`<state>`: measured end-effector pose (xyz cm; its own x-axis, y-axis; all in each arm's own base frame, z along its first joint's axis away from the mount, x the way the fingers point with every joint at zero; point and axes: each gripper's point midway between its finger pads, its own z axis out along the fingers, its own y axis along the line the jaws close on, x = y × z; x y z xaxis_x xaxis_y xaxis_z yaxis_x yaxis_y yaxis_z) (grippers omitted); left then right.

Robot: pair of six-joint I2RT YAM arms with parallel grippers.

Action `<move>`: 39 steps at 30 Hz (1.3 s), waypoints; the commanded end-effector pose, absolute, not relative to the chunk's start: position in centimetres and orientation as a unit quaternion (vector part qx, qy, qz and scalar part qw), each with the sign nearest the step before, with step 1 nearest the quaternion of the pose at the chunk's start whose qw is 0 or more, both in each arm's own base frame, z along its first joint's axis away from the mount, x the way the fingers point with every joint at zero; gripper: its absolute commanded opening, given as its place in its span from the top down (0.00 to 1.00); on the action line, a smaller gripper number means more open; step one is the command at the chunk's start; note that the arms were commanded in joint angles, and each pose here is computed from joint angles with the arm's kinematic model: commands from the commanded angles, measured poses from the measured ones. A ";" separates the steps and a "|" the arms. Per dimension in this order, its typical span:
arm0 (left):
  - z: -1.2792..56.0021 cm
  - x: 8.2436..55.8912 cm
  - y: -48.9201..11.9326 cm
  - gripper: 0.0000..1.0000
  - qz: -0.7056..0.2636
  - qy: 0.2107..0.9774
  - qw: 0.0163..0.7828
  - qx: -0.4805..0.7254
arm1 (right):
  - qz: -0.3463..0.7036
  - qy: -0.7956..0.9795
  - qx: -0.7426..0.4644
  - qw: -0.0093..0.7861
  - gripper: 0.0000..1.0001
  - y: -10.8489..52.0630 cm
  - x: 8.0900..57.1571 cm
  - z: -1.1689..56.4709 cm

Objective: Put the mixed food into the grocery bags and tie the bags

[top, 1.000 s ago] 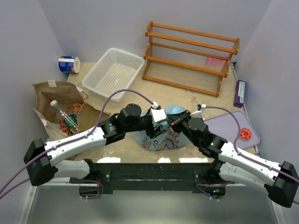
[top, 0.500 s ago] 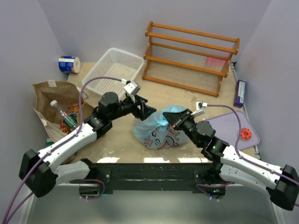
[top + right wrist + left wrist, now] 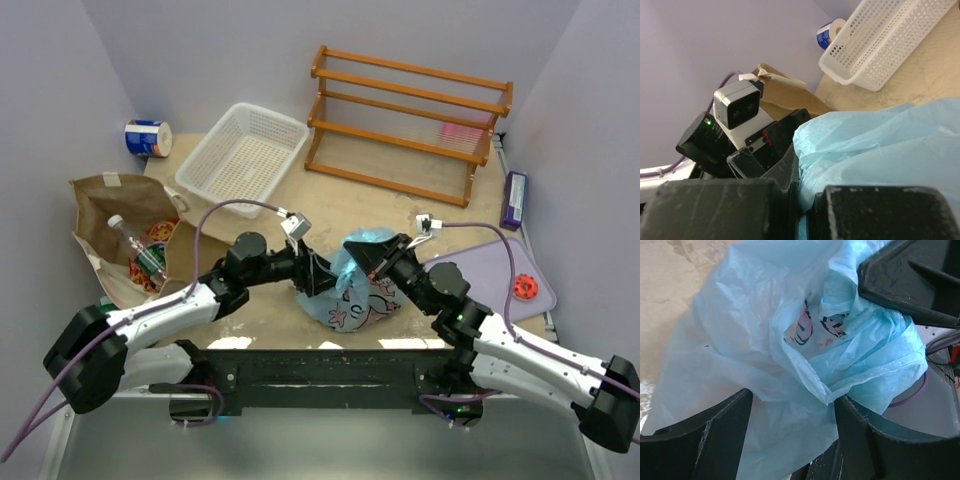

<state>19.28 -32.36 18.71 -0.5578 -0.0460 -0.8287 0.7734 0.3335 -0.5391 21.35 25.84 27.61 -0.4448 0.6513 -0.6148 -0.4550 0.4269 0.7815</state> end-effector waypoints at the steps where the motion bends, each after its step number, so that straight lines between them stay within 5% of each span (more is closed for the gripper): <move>1: 23.7 22.2 -29.8 0.28 -0.487 0.691 0.485 0.226 | 0.558 0.624 0.047 0.546 1.00 25.7 20.5 31.0; 6: 27.6 22.7 -27.5 0.28 -0.488 0.649 0.538 0.227 | 0.582 0.620 0.025 0.526 1.00 26.7 19.7 30.4; 14: 29.1 19.9 -29.5 0.35 -0.559 0.567 0.519 0.312 | 0.619 0.618 0.013 0.485 1.00 27.9 19.2 29.5; 39: 26.8 20.2 -31.4 0.49 -0.595 0.552 0.478 0.335 | 0.627 0.619 0.022 0.473 1.00 27.3 19.2 29.2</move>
<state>20.15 -31.44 25.27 -0.3709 -0.1619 -0.9145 0.9171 0.0909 -0.3881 19.77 27.60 26.89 -0.5734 0.5921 -0.5662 -0.5150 0.2769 0.8112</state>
